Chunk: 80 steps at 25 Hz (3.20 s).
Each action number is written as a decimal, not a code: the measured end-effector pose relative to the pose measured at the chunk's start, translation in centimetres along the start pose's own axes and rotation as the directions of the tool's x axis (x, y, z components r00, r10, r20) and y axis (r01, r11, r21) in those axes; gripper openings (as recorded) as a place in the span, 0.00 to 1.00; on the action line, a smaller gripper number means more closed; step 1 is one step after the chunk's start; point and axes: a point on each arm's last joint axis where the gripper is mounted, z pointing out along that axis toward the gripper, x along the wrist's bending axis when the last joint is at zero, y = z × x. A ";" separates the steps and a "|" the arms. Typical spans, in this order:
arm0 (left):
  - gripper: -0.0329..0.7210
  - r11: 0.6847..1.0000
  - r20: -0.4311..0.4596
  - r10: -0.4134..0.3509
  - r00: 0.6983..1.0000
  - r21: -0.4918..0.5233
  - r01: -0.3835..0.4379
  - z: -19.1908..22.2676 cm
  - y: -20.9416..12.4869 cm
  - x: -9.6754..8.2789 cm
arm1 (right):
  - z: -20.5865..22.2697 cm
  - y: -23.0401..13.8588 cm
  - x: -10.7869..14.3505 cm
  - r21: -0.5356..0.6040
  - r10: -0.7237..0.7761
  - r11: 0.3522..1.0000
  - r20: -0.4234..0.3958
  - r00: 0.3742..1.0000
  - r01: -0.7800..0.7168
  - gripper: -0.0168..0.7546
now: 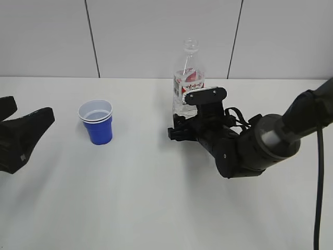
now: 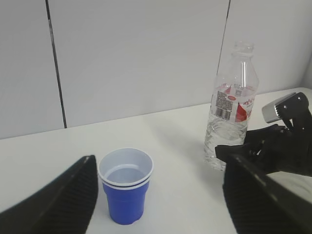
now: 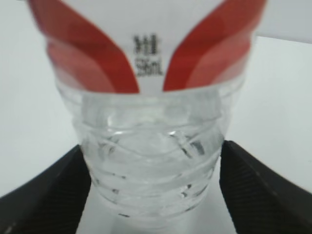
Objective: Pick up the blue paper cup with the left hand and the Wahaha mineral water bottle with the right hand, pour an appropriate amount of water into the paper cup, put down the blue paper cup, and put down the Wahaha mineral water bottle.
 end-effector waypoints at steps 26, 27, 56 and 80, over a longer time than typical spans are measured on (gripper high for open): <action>0.84 0.889 -0.054 -0.033 0.998 0.455 0.054 0.4 5.4 -0.5 | -14.4 7.7 -0.6 0.313 -0.040 0.940 -0.295 0.955 0.136 0.79; 0.83 0.863 -0.066 -0.041 0.997 0.501 0.069 0.2 5.6 -0.5 | -15.1 7.7 -0.6 0.349 -0.032 0.925 -0.323 0.946 0.150 0.79; 0.76 0.706 -0.045 -0.131 0.990 0.697 0.125 -15.6 8.6 -1.6 | -41.0 12.1 -8.9 0.294 -0.151 0.932 -0.221 0.964 0.213 0.79; 0.75 0.861 -0.070 -0.043 0.997 0.503 0.073 -20.0 5.7 -0.2 | -44.5 2.6 -11.6 0.297 -0.144 0.943 -0.049 0.988 0.152 0.79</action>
